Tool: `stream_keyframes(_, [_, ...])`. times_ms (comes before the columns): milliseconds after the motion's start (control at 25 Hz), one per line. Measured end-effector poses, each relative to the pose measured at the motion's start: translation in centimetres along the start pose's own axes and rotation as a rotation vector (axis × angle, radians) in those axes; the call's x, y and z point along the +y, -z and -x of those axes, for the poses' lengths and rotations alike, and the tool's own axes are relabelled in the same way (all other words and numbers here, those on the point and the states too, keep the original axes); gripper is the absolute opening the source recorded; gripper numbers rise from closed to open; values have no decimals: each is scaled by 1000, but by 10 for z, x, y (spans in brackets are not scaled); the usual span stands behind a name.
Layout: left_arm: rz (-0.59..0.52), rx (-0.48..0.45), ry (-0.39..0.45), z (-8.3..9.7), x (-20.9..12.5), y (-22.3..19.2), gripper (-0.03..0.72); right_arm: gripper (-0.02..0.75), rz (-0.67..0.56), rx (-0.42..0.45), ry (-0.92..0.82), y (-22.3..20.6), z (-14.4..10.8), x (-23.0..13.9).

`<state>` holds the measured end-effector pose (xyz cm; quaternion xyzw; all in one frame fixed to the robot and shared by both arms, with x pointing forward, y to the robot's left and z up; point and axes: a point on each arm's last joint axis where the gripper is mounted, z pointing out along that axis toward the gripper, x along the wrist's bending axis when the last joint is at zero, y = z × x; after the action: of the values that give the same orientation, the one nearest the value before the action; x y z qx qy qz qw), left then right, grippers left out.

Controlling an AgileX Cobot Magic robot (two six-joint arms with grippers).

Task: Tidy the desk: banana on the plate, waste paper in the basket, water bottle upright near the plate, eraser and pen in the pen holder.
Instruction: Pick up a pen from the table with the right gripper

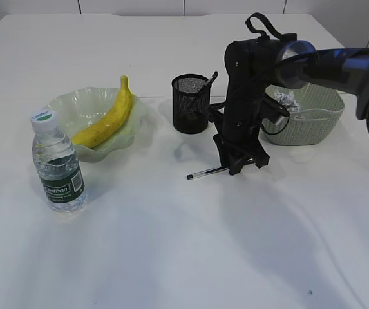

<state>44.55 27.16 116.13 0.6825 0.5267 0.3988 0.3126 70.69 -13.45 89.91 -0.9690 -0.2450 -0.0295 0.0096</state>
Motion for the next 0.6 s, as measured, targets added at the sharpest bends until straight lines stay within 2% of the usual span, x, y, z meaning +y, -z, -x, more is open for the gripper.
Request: stream_keyframes(600, [-4, -1, 1, 0, 0, 0, 465, 231, 2, 0, 10, 0, 0, 0])
